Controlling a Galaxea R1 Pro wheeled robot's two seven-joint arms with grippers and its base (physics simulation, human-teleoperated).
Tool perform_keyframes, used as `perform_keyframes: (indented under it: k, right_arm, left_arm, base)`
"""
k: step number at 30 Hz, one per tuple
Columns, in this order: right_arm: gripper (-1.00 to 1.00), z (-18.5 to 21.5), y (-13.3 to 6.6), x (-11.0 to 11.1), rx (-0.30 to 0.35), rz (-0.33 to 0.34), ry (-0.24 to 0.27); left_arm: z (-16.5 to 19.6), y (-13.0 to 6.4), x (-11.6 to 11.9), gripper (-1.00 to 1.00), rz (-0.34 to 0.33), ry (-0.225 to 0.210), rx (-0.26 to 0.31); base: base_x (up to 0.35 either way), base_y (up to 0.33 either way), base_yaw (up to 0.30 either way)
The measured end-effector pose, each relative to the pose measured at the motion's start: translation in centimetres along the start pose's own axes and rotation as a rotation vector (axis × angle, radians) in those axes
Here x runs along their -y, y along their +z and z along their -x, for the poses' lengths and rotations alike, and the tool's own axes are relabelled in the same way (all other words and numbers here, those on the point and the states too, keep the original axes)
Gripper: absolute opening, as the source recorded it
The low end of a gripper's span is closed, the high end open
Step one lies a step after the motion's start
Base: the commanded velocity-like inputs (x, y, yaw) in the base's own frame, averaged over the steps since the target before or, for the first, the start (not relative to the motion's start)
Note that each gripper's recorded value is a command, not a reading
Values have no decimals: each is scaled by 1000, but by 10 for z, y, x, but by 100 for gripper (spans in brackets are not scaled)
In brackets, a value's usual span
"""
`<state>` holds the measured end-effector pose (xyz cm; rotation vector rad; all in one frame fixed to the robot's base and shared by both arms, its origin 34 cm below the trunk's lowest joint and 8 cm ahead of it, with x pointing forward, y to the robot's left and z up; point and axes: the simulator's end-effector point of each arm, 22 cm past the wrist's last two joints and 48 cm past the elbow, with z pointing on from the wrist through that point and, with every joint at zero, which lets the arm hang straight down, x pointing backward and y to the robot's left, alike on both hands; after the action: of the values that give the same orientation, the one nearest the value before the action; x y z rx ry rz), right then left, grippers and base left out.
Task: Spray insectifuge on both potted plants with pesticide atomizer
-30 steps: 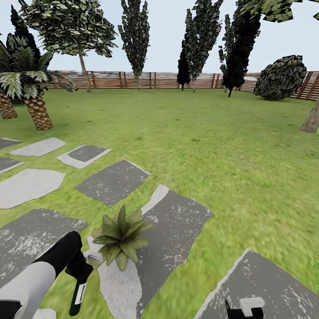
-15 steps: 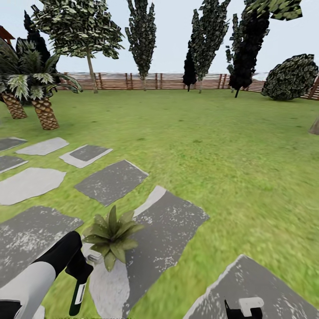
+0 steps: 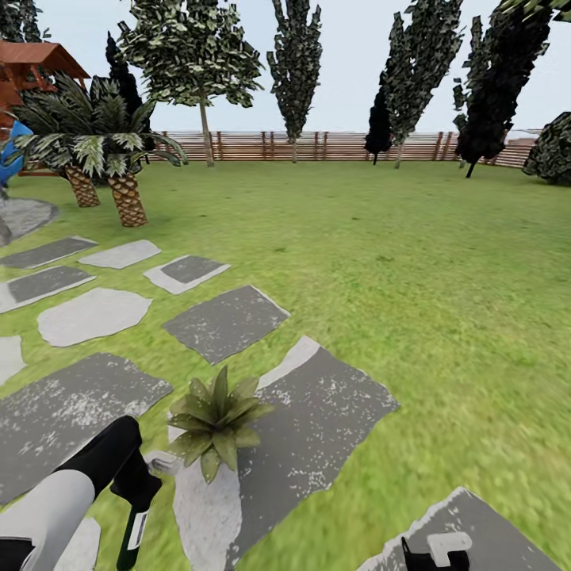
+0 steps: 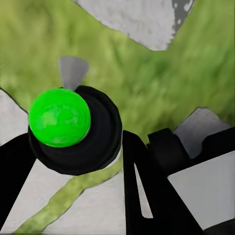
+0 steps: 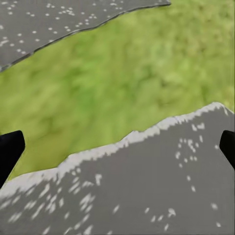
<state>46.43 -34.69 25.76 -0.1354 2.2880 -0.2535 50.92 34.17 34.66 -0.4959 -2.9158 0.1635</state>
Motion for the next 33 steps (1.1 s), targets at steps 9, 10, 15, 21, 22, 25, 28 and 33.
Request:
perform_keyframes:
  k: [9,10,15,21,22,25,28,33]
  right_arm:
    - [100,1,0,1,2,-2,-1]
    - [100,0,0,2,1,-2,-1]
    - [100,0,0,0,1,0,0]
    - [100,0,0,0,0,0,0]
    - [100,0,0,0,1,0,0]
    - [100,0,0,-1,0,1,0]
    - [100,0,0,-1,0,2,0]
    - [100,0,0,-1,0,2,0]
  left_arm:
    - [1,0,3,-100,-5,1,2]
    - [2,1,4,-100,-8,2,3]
    - [4,0,6,-100,-8,6,7]
    - [5,0,7,-100,-9,8,8]
    - [5,0,7,-100,-8,8,8]
    - [4,0,6,-100,-8,6,7]
    - [4,0,6,-100,-8,6,8]
    - [5,-1,5,-100,-5,6,11]
  base:
    - [84,-63,135]
    - [203,-211,0]
    - [200,-214,0]
    - [176,-229,0]
    - [84,-258,16]
    - [-1,-268,178]
    - [-53,-272,265]
    - [-3,-272,276]
